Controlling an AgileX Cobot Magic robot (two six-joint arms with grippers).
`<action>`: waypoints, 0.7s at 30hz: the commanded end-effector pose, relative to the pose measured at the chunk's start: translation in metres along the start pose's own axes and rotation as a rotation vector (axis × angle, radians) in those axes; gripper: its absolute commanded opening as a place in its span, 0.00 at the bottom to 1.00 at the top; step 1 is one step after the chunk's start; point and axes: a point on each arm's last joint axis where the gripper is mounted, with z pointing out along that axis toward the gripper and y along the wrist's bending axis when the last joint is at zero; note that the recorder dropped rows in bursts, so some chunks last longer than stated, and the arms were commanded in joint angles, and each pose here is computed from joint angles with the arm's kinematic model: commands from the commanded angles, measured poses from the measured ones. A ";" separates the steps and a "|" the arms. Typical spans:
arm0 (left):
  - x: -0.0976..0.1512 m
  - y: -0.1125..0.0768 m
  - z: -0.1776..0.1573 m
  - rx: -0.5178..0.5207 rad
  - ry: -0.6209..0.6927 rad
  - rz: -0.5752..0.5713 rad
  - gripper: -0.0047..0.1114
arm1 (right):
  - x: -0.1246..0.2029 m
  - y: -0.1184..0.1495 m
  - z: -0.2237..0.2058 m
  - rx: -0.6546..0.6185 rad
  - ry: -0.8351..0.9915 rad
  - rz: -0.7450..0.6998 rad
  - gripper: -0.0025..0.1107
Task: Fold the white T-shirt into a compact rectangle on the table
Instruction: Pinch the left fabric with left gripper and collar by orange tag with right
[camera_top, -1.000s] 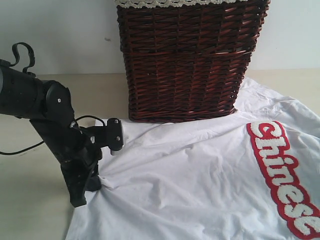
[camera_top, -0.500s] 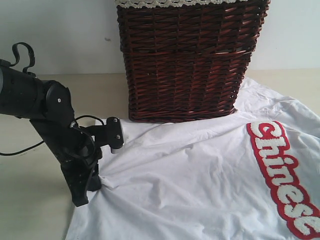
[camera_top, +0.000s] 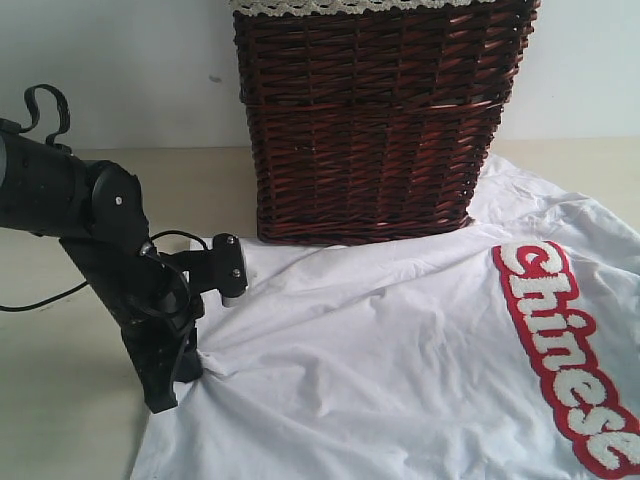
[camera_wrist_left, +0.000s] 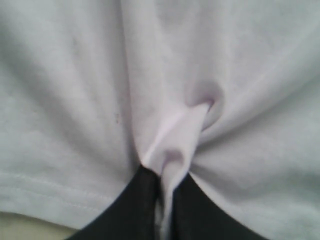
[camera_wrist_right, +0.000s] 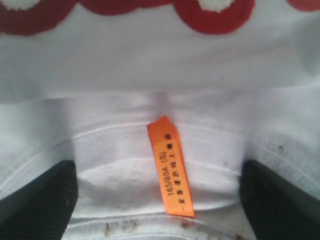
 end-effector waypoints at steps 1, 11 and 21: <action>0.012 -0.004 0.019 0.052 0.079 0.011 0.04 | 0.008 0.008 0.021 -0.075 0.024 0.067 0.77; 0.013 -0.005 0.019 0.058 0.085 0.015 0.04 | 0.033 0.011 0.019 -0.119 0.291 -0.014 0.76; 0.013 -0.005 0.019 0.056 0.087 0.018 0.04 | 0.033 0.009 0.019 -0.096 0.293 -0.009 0.76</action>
